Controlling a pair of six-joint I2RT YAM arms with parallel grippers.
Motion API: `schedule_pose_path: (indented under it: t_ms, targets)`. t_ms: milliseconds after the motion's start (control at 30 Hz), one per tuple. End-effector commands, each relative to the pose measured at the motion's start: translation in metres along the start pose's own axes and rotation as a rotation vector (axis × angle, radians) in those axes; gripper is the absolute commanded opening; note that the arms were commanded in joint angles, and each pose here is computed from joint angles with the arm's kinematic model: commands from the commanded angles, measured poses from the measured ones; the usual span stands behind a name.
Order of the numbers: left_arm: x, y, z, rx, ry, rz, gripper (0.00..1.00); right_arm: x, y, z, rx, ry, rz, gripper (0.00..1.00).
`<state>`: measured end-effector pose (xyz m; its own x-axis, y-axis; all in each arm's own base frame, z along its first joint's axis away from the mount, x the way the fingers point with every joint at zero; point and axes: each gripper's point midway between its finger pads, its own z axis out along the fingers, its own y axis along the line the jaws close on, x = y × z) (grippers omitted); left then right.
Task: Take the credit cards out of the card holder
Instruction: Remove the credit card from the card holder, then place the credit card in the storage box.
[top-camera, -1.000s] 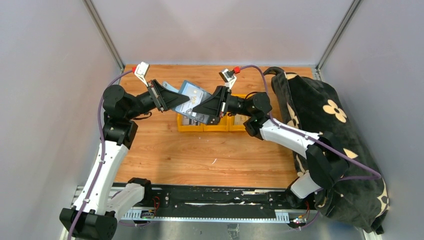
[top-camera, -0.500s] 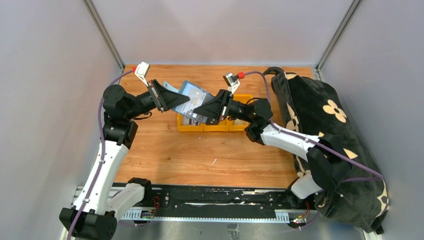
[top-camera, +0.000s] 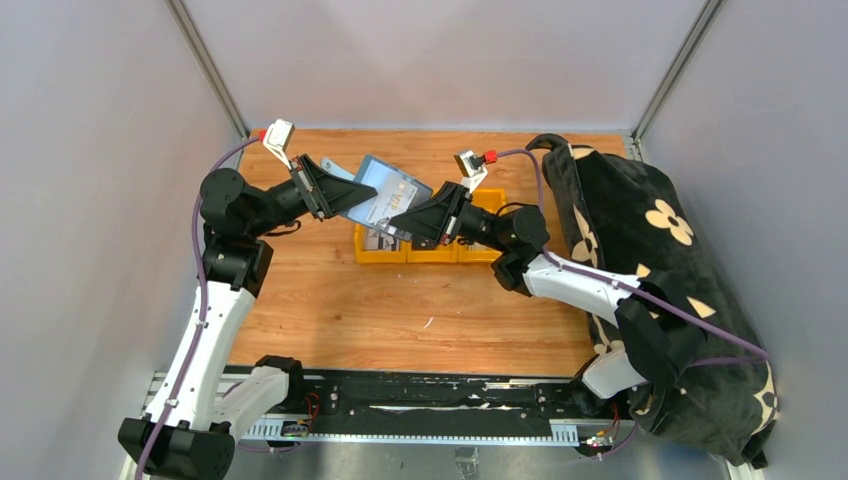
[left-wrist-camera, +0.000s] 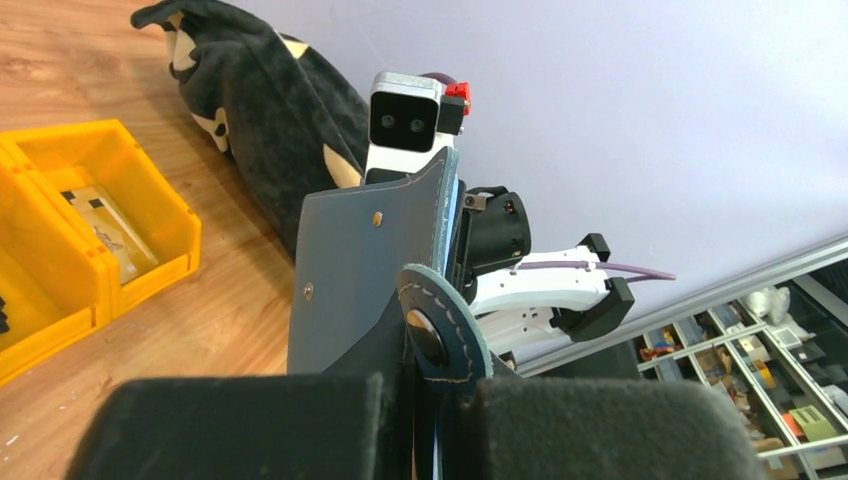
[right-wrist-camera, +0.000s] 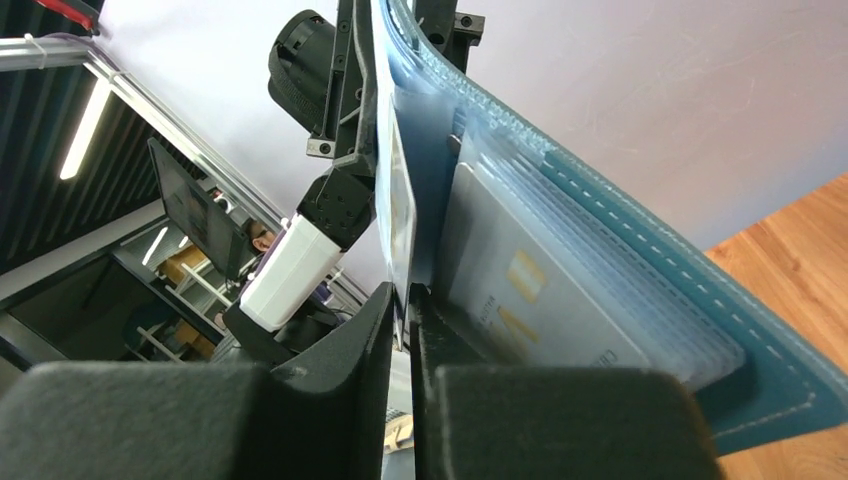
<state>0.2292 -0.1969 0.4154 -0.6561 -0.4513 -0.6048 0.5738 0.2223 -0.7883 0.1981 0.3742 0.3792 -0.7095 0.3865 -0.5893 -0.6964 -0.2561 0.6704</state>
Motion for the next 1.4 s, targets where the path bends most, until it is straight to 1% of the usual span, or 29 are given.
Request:
schedule_pose_path:
  t_ms: [0, 33, 67, 133, 333, 400, 467, 500, 567, 700, 767, 800, 833, 867, 933, 967, 1000, 1033, 1067, 1100, 1233, 1367]
  targets:
    - [-0.012, -0.028, -0.002, 0.065, -0.034, 0.073, 0.0, -0.002, 0.009, 0.007, -0.035, -0.005, -0.023, 0.25]
    - [-0.012, -0.027, -0.002, 0.063, -0.032, 0.074, 0.0, -0.005, 0.013, 0.009, -0.049, -0.01, -0.025, 0.36]
    - [-0.011, -0.026, -0.002, 0.061, -0.029, 0.074, 0.0, -0.007, 0.017, 0.011, -0.064, -0.016, -0.025, 0.41]
    - [-0.009, -0.023, -0.003, 0.055, -0.027, 0.069, 0.0, -0.013, 0.023, 0.015, -0.089, -0.029, -0.022, 0.43]
    - [-0.009, -0.022, -0.003, 0.055, -0.027, 0.077, 0.0, -0.023, 0.028, 0.017, -0.119, -0.059, 0.014, 0.24]
    - [-0.009, -0.022, -0.003, 0.056, -0.025, 0.078, 0.0, -0.025, 0.029, 0.013, -0.127, -0.067, 0.017, 0.15]
    - [-0.008, -0.022, -0.003, 0.054, -0.024, 0.082, 0.0, -0.026, 0.028, 0.008, -0.122, -0.069, 0.02, 0.02]
    - [-0.01, -0.022, -0.004, 0.054, -0.027, 0.085, 0.0, -0.026, 0.025, 0.004, -0.112, -0.07, 0.024, 0.0]
    - [-0.013, -0.025, -0.005, 0.057, -0.032, 0.101, 0.0, -0.025, 0.019, -0.007, -0.087, -0.058, 0.022, 0.0]
    - [-0.023, -0.033, -0.007, 0.074, -0.04, 0.147, 0.0, -0.031, -0.003, -0.039, 0.023, -0.025, 0.002, 0.0]
    - [-0.027, -0.033, -0.007, 0.075, -0.047, 0.165, 0.0, -0.028, -0.013, -0.052, 0.077, 0.018, -0.006, 0.0]
    - [-0.029, -0.035, -0.007, 0.078, -0.048, 0.173, 0.0, -0.029, -0.018, -0.059, 0.11, 0.041, -0.022, 0.0]
    - [-0.029, -0.036, -0.007, 0.082, -0.044, 0.181, 0.0, -0.025, -0.029, -0.068, 0.169, 0.078, 0.0, 0.0]
    - [-0.03, -0.037, -0.007, 0.084, -0.041, 0.186, 0.0, -0.029, -0.031, -0.074, 0.196, 0.079, -0.03, 0.0]
    - [-0.029, -0.04, -0.008, 0.093, -0.036, 0.215, 0.0, -0.029, -0.048, -0.092, 0.313, 0.111, -0.039, 0.0]
    - [-0.028, -0.04, -0.009, 0.095, -0.034, 0.226, 0.0, -0.031, -0.059, -0.102, 0.399, 0.126, -0.048, 0.0]
    - [-0.027, -0.041, -0.01, 0.097, -0.033, 0.238, 0.0, -0.038, -0.068, -0.111, 0.488, 0.144, -0.111, 0.0]
    - [-0.026, -0.042, -0.01, 0.101, -0.032, 0.248, 0.0, -0.033, -0.086, -0.127, 0.602, 0.181, -0.129, 0.0]
    - [-0.025, -0.043, -0.011, 0.104, -0.027, 0.259, 0.0, -0.036, -0.095, -0.136, 0.703, 0.192, -0.132, 0.0]
    - [-0.023, -0.044, -0.012, 0.11, -0.02, 0.274, 0.0, -0.038, -0.104, -0.146, 0.778, 0.229, -0.173, 0.0]
    - [-0.012, -0.05, -0.016, 0.152, 0.041, 0.345, 0.0, -0.041, -0.142, -0.192, 1.091, 0.329, -0.186, 0.0]
    - [0.001, -0.061, -0.025, 0.209, 0.099, 0.485, 0.0, -0.032, -0.164, -0.214, 1.19, 0.395, -0.165, 0.0]
